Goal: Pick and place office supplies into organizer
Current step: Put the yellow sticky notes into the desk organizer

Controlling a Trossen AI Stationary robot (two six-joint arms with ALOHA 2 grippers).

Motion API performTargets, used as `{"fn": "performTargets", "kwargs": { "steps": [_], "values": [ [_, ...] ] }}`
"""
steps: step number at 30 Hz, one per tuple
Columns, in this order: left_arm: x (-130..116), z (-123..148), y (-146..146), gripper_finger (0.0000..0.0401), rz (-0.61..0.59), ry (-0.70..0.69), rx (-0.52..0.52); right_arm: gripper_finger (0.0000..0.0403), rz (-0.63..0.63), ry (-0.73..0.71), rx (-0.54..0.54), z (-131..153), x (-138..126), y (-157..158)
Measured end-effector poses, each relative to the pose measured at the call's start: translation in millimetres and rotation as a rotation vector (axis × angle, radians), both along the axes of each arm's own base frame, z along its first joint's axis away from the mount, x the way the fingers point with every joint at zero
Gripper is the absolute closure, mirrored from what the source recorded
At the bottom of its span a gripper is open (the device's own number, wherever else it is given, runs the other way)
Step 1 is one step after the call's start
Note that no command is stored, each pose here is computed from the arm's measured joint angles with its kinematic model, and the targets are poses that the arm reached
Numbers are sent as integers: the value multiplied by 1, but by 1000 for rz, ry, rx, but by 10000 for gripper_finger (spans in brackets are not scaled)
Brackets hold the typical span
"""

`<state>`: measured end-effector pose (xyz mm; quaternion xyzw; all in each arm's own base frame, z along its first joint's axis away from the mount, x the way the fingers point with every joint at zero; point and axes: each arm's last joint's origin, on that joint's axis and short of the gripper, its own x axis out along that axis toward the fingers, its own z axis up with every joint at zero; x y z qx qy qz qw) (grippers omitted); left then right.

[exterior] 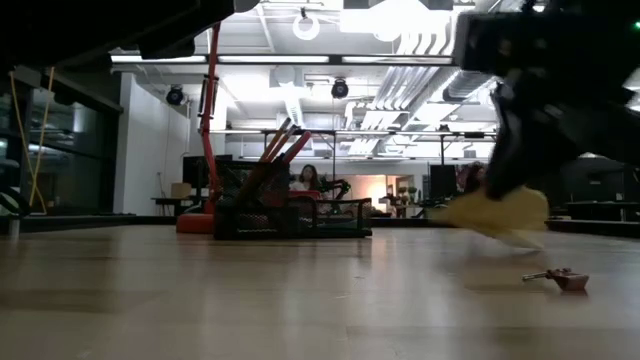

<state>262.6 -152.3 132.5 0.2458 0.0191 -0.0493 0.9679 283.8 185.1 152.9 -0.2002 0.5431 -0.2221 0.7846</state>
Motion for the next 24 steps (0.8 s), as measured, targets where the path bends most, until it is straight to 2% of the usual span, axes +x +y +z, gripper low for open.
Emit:
{"fn": "performTargets", "kwargs": {
  "steps": [4,13,19,24],
  "values": [
    [0,0,0,249,0,3,2,403,6,-38,-18,12,8,1],
    [0,-1,-1,249,-18,10,-23,403,-5,-33,-110,15,16,-17],
    [0,-1,-1,249,-17,10,-22,403,3,-20,-185,16,32,-40],
    [0,-1,-1,249,-17,9,-22,403,38,-35,-212,17,55,-63]
  ]
}}
